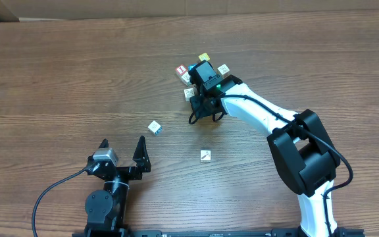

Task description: Flip 3 blocks

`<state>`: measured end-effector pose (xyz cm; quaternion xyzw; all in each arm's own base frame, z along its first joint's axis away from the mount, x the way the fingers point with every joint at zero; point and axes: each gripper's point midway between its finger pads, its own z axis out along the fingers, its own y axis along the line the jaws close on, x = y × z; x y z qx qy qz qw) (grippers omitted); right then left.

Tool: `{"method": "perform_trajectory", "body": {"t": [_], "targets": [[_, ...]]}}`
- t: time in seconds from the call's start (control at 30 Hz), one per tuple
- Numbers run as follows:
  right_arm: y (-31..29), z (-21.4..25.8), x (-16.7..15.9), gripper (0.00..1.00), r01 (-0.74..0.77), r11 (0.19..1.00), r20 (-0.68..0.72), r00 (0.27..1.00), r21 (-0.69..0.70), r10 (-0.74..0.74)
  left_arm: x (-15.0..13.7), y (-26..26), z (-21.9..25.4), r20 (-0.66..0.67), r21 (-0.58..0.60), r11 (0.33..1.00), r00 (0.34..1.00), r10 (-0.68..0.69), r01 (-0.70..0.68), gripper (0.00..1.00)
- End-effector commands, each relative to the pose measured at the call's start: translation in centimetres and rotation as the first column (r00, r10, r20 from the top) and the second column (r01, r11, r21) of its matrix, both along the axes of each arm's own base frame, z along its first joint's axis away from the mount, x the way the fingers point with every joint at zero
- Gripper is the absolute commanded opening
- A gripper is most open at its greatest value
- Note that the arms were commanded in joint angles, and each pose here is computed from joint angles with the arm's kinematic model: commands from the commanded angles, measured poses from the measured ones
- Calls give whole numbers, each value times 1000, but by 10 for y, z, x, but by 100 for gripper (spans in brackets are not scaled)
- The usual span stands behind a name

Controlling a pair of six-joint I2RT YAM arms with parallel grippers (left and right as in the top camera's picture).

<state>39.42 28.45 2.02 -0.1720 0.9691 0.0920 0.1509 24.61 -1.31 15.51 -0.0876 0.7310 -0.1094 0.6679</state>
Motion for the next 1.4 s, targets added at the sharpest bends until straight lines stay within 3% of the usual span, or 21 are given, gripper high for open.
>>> {"method": "perform_trajectory", "body": {"t": [0.0, 0.3, 0.63, 0.97, 1.1, 1.37], "targets": [[6, 13, 2, 31, 6, 1000, 23, 1000, 23, -6, 0, 0, 1, 9, 14, 1000, 1000, -4, 4, 100], [7, 74, -1, 31, 3, 997, 69, 998, 74, -8, 0, 0, 1, 9, 14, 1000, 1000, -4, 4, 100], [-9, 151, -43, 27, 113, 978, 15, 993, 176, -118, 0, 0, 1, 9, 14, 1000, 1000, -4, 4, 100], [-14, 148, -75, 27, 206, 963, -150, 972, 176, -181, 0, 0, 1, 9, 14, 1000, 1000, -4, 4, 100], [-17, 145, -81, 22, 253, 954, -190, 956, 159, -222, 0, 0, 1, 9, 14, 1000, 1000, -4, 4, 100], [-14, 139, -97, 23, 231, 965, -219, 955, 125, -200, 0, 0, 1, 9, 14, 1000, 1000, -4, 4, 100]]}}
